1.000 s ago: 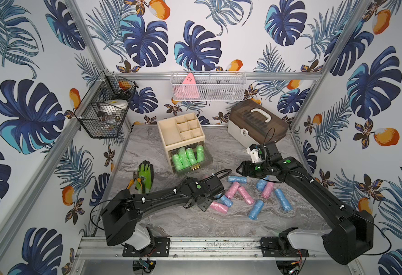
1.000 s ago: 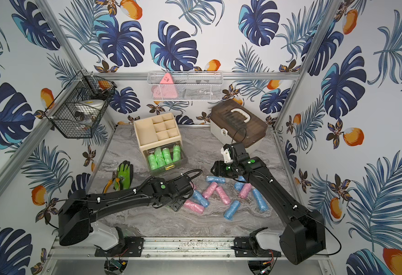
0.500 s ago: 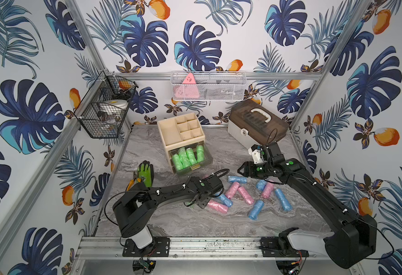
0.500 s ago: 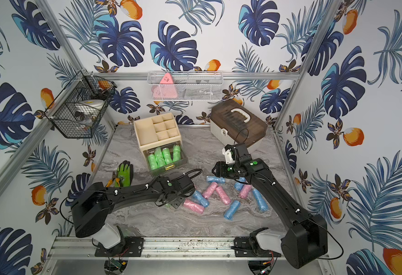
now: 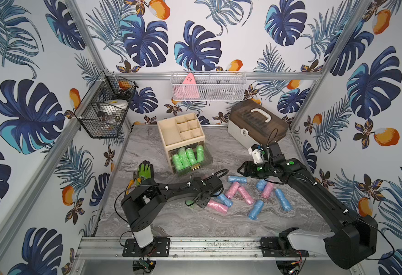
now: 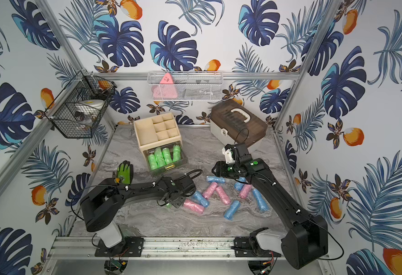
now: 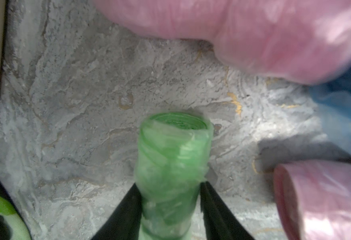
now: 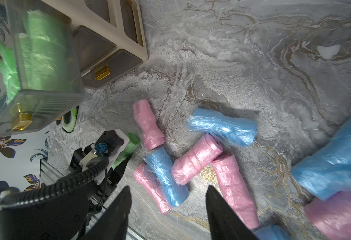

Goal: Sort the rolls of trash bags by color and place them into the drawer
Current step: Pick up the roll of trash bags from the center of the board, then place the roll of trash bags in the drawer.

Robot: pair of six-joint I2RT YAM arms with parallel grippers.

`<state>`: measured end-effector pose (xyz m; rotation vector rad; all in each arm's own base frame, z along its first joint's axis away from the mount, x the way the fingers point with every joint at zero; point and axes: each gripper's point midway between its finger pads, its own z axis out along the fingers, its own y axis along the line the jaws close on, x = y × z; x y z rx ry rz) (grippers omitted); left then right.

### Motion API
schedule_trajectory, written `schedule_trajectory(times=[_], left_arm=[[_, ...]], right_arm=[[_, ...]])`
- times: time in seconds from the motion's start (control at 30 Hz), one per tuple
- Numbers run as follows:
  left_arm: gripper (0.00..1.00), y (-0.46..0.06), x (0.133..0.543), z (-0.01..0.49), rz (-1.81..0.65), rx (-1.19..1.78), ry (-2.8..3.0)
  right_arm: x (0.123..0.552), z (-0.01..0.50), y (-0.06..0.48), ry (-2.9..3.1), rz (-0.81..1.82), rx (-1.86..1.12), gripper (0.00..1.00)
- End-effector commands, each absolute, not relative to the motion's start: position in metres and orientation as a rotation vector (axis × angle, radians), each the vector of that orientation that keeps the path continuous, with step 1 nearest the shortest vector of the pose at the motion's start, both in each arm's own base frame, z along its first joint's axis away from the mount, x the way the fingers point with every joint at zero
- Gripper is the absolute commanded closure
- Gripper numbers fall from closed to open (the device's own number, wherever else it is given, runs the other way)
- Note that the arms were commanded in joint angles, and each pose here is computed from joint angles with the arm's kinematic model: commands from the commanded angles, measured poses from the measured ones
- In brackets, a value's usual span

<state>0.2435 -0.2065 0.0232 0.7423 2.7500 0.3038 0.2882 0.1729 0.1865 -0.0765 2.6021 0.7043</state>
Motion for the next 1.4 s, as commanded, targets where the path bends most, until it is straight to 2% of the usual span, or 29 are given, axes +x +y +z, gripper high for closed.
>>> schedule_trajectory(times=[0.0, 0.17, 0.47, 0.8, 1.17, 1.37], left_arm=[[0.55, -0.211, 0.243, 0.020, 0.267, 0.760, 2.753], [0.62, -0.214, 0.239, 0.026, 0.218, 0.758, 2.756], [0.71, -0.227, 0.223, 0.067, -0.029, 0.756, 2.730], [0.69, -0.269, 0.205, 0.147, -0.528, 0.745, 2.583], [0.65, -0.266, 0.254, 0.265, -0.762, 0.516, 2.396], [0.63, -0.242, 0.294, 0.302, -0.786, 0.323, 2.331]], right_arm=[[0.290, 0.193, 0.172, 2.582, 0.701, -0.085, 0.41], [0.291, 0.196, 0.171, 2.572, 0.694, -0.084, 0.42], [0.294, 0.200, 0.172, 2.559, 0.698, -0.075, 0.42], [0.299, 0.206, 0.176, 2.543, 0.717, -0.071, 0.43], [0.308, 0.231, 0.184, 2.487, 0.767, -0.079, 0.44], [0.310, 0.237, 0.189, 2.473, 0.806, -0.080, 0.44]])
